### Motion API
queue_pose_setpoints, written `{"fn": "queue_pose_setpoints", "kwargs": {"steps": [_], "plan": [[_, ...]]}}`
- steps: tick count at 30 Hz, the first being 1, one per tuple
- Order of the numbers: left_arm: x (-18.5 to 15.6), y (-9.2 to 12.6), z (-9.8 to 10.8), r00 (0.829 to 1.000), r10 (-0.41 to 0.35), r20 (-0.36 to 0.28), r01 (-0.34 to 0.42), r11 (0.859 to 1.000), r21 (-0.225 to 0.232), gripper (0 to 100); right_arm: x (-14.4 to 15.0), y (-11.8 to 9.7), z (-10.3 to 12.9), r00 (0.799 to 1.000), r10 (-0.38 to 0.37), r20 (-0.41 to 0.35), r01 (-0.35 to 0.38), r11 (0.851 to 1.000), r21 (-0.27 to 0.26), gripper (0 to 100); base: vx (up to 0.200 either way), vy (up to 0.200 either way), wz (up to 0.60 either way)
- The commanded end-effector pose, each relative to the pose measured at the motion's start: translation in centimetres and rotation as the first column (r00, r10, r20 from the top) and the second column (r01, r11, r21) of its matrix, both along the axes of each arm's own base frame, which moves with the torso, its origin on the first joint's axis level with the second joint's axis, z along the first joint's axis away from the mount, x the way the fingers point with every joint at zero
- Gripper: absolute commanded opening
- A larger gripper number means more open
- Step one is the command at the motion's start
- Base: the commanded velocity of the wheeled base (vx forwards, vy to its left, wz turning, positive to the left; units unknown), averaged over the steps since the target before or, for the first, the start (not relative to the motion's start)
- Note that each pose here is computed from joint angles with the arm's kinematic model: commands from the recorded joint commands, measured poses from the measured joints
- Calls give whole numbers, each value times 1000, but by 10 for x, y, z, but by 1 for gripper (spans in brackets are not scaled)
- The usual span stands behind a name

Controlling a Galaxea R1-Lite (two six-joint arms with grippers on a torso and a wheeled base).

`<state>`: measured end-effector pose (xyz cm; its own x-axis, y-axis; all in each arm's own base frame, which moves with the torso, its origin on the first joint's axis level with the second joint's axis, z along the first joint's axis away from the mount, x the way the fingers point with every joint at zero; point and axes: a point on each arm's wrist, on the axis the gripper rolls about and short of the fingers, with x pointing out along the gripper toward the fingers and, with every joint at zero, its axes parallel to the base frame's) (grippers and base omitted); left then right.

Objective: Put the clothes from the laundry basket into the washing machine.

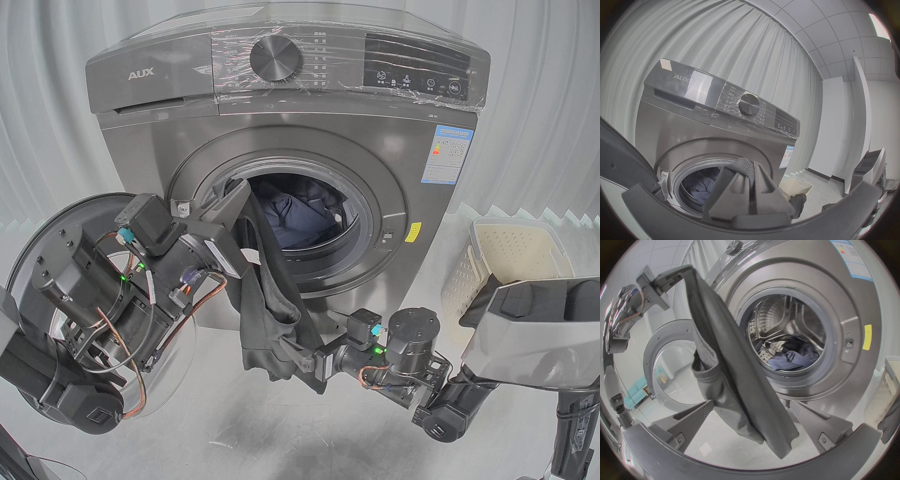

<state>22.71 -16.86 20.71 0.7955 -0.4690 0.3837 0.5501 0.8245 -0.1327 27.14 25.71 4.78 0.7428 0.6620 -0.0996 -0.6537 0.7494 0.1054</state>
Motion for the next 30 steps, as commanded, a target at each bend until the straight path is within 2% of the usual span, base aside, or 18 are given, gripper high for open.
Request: {"fn": "queue_pose_setpoints", "kwargs": {"steps": [1, 9, 16, 23, 29, 30], "plan": [[-3, -2, 2, 1000, -13, 6, 13, 1000, -6, 0, 3, 15, -11, 1000, 28, -2, -28, 1000, -2, 100, 0, 0, 0], [-8, -3, 5, 1000, -26, 14, 27, 1000, -12, 0, 37, 32, -24, 999, -5, 45, 4, 1000, 21, 100, 0, 0, 0], [-8, -3, 5, 1000, -27, 13, 27, 1000, -13, 0, 43, 44, -28, 998, 6, 69, -9, 999, 40, 100, 0, 0, 0], [-8, -3, 6, 1000, -27, 16, 27, 1000, -15, 0, 44, 55, -19, 994, 20, 106, -28, 996, 79, 100, 0, 0, 0], [-10, -2, 9, 999, -28, 23, 29, 999, -24, 0, 50, 56, -23, 995, -11, 102, 2, 996, 87, 100, 0, 0, 0], [-9, -2, 9, 999, -27, 22, 28, 999, -25, 0, 51, 54, -23, 994, -22, 104, 13, 996, 90, 0, 0, 0, 0]]}}
